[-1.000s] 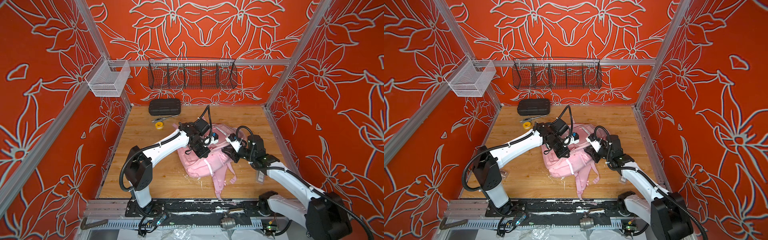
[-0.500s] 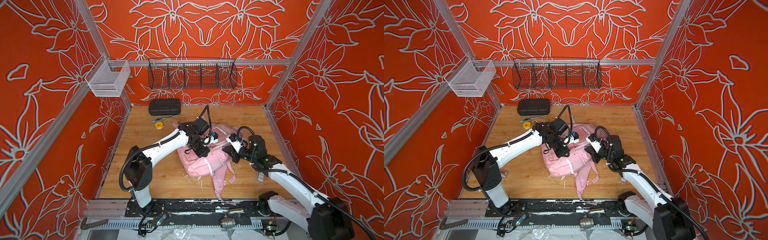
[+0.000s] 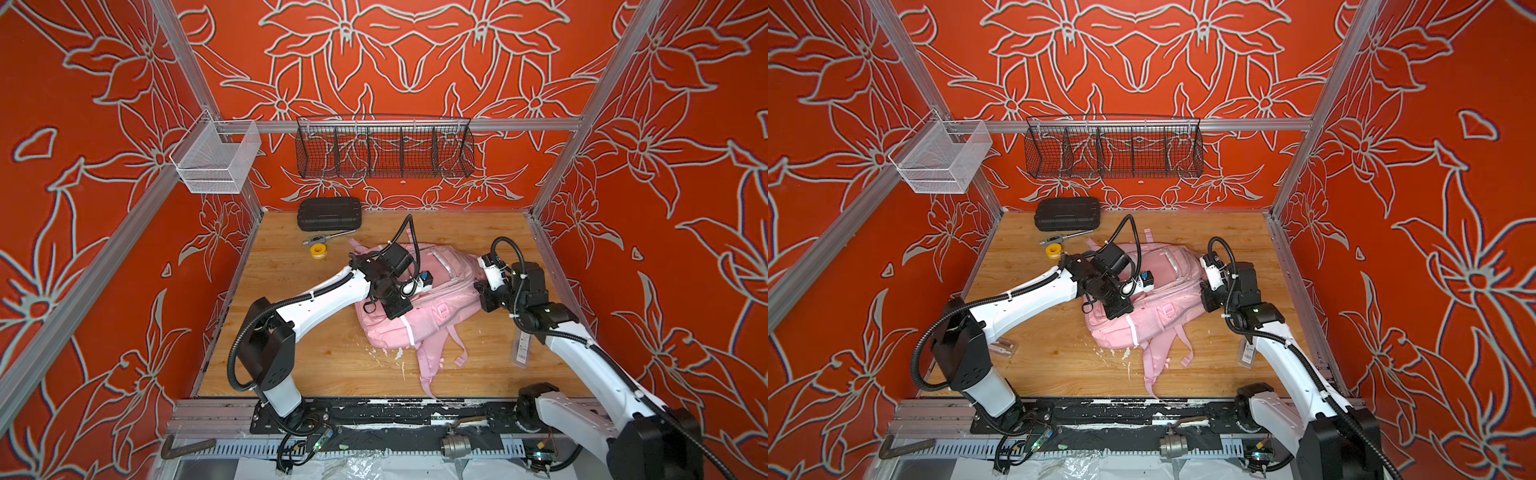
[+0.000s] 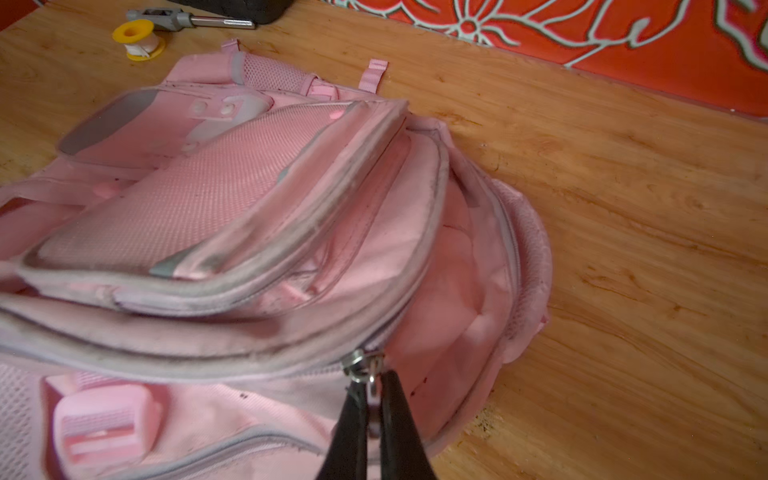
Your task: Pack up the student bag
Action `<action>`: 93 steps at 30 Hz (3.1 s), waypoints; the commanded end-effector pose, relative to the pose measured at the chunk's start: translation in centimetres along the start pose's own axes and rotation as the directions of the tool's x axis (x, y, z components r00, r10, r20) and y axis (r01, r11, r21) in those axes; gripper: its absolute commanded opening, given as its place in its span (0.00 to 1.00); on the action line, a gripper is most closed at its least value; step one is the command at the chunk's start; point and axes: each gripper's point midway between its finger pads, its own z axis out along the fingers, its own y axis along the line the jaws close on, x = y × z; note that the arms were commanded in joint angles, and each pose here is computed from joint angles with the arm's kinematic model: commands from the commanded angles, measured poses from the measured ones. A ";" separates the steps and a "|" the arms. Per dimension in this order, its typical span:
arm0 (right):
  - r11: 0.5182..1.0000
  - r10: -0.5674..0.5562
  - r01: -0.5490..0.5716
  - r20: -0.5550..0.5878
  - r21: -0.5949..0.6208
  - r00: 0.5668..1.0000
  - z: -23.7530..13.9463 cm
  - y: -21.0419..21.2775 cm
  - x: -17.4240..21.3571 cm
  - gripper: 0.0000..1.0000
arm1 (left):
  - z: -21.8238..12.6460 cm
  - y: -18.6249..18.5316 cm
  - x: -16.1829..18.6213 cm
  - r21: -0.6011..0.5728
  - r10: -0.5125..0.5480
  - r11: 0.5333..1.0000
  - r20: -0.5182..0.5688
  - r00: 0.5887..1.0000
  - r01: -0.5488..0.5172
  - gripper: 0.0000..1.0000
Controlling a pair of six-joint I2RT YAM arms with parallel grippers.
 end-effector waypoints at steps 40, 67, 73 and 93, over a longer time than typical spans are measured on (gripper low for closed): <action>0.983 -0.017 0.034 0.091 -0.183 0.996 0.2 5.9 -1.3 0.00 | -2.7 3.5 -9.5 0.458 -0.982 0.083 0.189 -0.006 0.885 0.65; 0.989 0.017 -0.005 0.085 -0.149 0.996 -0.5 5.5 -0.2 0.00 | 5.6 4.4 -11.7 0.462 -0.937 -0.252 0.104 -0.334 0.850 0.06; 0.996 0.087 -0.084 0.086 -0.043 0.992 -0.5 1.9 -0.5 0.00 | 2.8 5.1 -11.3 0.449 -0.986 -0.113 0.060 -0.157 0.886 0.00; 0.993 0.094 -0.093 0.023 -0.070 0.995 1.2 -2.3 -0.5 0.00 | -0.6 8.6 -6.6 0.372 -0.961 0.183 -0.126 0.245 0.910 0.00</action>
